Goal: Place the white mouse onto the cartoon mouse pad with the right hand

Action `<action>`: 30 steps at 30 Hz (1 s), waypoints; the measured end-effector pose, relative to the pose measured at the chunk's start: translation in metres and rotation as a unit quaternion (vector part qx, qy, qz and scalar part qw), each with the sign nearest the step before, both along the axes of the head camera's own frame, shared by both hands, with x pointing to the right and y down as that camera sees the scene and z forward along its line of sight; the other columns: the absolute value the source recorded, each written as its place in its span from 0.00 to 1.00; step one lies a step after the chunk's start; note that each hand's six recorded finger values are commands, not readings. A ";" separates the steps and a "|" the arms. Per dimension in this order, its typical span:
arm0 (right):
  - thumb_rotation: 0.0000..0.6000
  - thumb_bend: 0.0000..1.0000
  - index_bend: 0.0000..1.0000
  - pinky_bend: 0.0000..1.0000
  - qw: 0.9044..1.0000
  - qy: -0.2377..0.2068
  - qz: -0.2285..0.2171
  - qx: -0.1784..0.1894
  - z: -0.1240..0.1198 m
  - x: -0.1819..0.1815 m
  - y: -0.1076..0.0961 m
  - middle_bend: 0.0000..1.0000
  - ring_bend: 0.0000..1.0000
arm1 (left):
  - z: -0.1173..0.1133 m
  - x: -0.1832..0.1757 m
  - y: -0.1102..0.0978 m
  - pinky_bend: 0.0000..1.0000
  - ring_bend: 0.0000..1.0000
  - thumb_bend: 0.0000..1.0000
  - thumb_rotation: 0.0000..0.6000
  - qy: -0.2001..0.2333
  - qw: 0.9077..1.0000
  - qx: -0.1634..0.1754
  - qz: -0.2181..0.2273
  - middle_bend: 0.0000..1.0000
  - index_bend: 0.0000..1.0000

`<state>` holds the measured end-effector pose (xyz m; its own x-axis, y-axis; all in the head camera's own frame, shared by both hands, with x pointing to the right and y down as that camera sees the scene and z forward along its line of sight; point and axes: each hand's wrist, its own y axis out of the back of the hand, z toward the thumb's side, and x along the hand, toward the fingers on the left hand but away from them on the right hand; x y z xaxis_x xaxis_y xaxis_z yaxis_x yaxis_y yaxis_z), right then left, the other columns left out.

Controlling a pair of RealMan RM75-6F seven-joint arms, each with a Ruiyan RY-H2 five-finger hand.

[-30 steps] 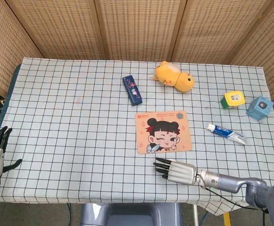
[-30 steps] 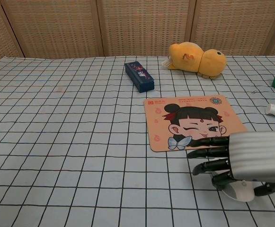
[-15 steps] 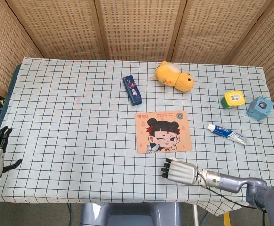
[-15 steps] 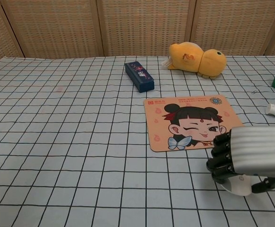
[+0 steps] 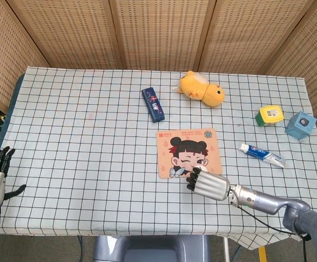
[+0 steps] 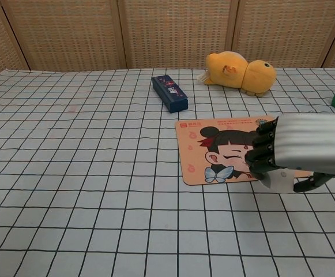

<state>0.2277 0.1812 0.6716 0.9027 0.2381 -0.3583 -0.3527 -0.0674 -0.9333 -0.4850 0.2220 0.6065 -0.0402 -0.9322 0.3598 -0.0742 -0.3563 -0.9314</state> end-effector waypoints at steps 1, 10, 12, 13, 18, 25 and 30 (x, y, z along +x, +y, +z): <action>1.00 0.15 0.83 0.47 1.000 0.002 0.000 0.002 0.001 -0.001 -0.002 0.62 0.48 | 0.000 0.000 0.000 0.00 0.00 0.00 1.00 0.000 1.000 0.000 0.000 0.00 0.00; 1.00 0.15 0.83 0.47 1.000 0.017 -0.002 0.026 0.016 -0.023 -0.024 0.62 0.48 | 0.001 -0.001 0.000 0.00 0.00 0.00 1.00 -0.001 1.000 -0.001 -0.002 0.00 0.00; 1.00 0.15 0.83 0.47 0.999 0.022 -0.002 0.033 0.020 -0.027 -0.030 0.62 0.48 | 0.001 -0.001 0.000 0.00 0.00 0.00 1.00 0.000 1.000 -0.003 -0.002 0.00 0.00; 1.00 0.15 0.83 0.47 0.999 0.024 -0.002 0.035 0.021 -0.028 -0.033 0.62 0.48 | 0.002 -0.001 0.000 0.00 0.00 0.00 1.00 0.000 1.000 -0.004 -0.002 0.00 0.00; 1.00 0.15 0.83 0.47 0.998 0.034 -0.007 0.052 0.028 -0.033 -0.047 0.62 0.48 | 0.005 -0.003 -0.001 0.00 0.00 0.00 1.00 0.000 1.000 -0.009 -0.006 0.00 0.00; 1.00 0.15 0.83 0.47 0.997 0.043 -0.018 0.057 0.038 -0.040 -0.061 0.62 0.48 | 0.010 -0.003 -0.002 0.00 0.00 0.00 1.00 0.000 1.000 -0.018 -0.008 0.00 0.00; 1.00 0.15 0.83 0.47 0.996 0.049 -0.029 0.064 0.043 -0.044 -0.067 0.62 0.48 | 0.012 -0.004 -0.003 0.00 0.00 0.00 1.00 -0.001 1.000 -0.021 -0.010 0.00 0.00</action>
